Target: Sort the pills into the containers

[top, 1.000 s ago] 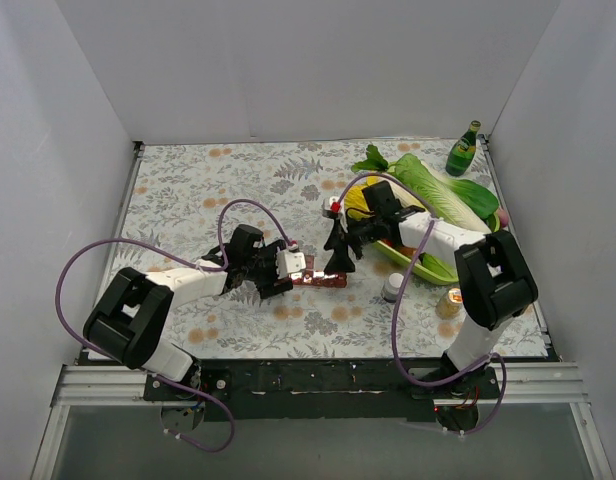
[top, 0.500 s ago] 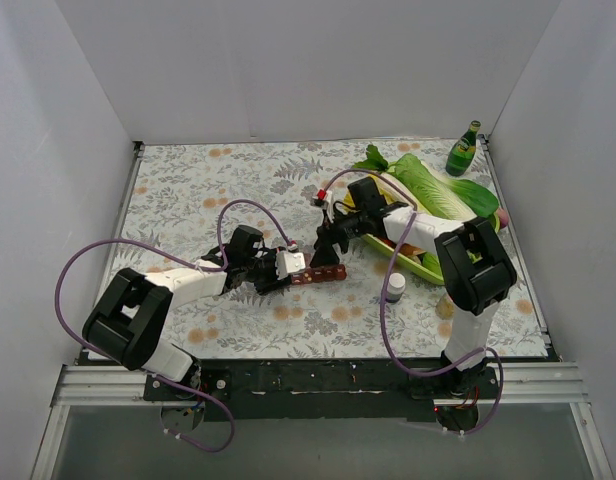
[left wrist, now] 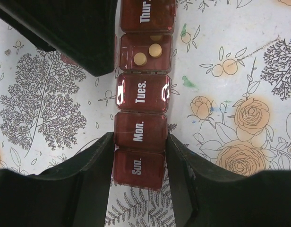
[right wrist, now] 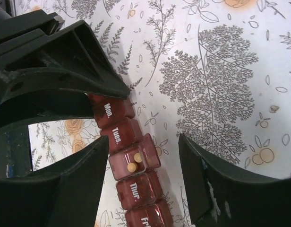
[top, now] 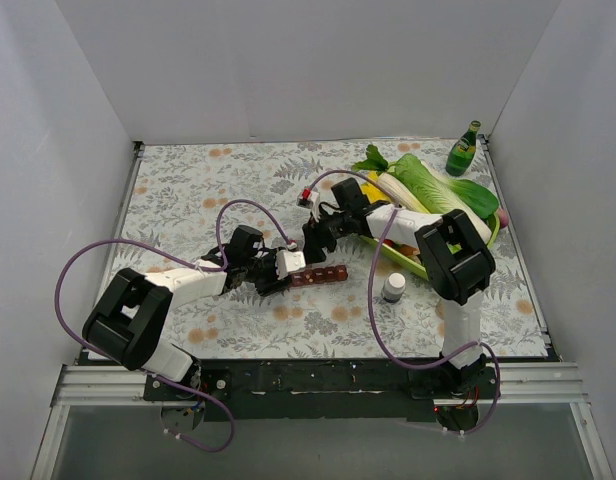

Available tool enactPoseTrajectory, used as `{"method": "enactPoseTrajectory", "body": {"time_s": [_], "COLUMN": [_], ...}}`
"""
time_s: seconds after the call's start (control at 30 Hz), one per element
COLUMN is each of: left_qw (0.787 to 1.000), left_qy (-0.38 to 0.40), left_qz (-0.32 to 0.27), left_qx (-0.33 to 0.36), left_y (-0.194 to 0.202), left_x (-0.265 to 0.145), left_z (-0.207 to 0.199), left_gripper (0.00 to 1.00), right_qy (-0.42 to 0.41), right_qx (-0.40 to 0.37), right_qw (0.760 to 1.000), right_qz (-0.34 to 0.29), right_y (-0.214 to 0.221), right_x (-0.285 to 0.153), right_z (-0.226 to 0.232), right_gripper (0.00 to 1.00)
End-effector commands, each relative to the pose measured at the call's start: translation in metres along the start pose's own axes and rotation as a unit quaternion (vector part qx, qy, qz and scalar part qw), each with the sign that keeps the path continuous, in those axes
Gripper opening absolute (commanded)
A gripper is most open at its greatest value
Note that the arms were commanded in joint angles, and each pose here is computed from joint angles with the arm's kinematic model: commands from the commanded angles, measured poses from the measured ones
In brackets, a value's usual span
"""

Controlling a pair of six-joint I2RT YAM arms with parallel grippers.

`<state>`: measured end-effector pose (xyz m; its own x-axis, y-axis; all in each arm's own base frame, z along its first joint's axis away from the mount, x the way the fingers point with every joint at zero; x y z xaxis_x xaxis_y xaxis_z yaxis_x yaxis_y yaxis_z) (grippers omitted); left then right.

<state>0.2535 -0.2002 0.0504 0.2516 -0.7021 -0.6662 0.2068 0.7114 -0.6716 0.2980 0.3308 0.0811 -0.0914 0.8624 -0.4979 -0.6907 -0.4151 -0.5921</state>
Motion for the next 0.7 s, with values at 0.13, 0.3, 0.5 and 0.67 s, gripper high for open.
{"method": "enactPoseTrajectory", "body": {"time_s": [0.13,0.3,0.5,0.67], "left_qw": [1.000,1.000,0.999,0.999], "left_qy": [0.004,0.001,0.004,0.008], "left_qz": [0.000,0.007,0.012,0.011], "left_qx": [-0.015,-0.024,-0.034,-0.039], "left_y": [-0.004,-0.002,-0.001,-0.002], "left_x": [-0.002,-0.001,0.000,0.001], "left_z": [-0.003,-0.001,0.000,0.000], "left_gripper": [0.25,0.24,0.24,0.24], "right_qy": [-0.037,-0.042,-0.053,-0.017], "right_qx": [-0.032,-0.026,-0.031,0.006], "right_qw": [0.999,0.998,0.997,0.998], "right_qz": [0.000,0.026,0.038,0.059], "right_y": [0.005,0.023,0.035,0.049], "right_x": [-0.011,-0.015,-0.015,-0.005], "right_z": [0.037,0.045,0.056,0.036], "right_gripper": [0.57,0.48,0.48,0.48]}}
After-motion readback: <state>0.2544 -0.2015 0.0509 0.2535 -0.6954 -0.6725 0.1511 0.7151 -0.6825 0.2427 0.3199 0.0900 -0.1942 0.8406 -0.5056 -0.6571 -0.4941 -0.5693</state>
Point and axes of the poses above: each gripper's point midway between its finger pads, its own x axis out along the fingers, its own z axis along the line the jaws close on, y = z × x, the point moved 3 cm from there along -x, back along the fingers, and after that the axes turned 13 degrees about x, right-handed, at the moved point
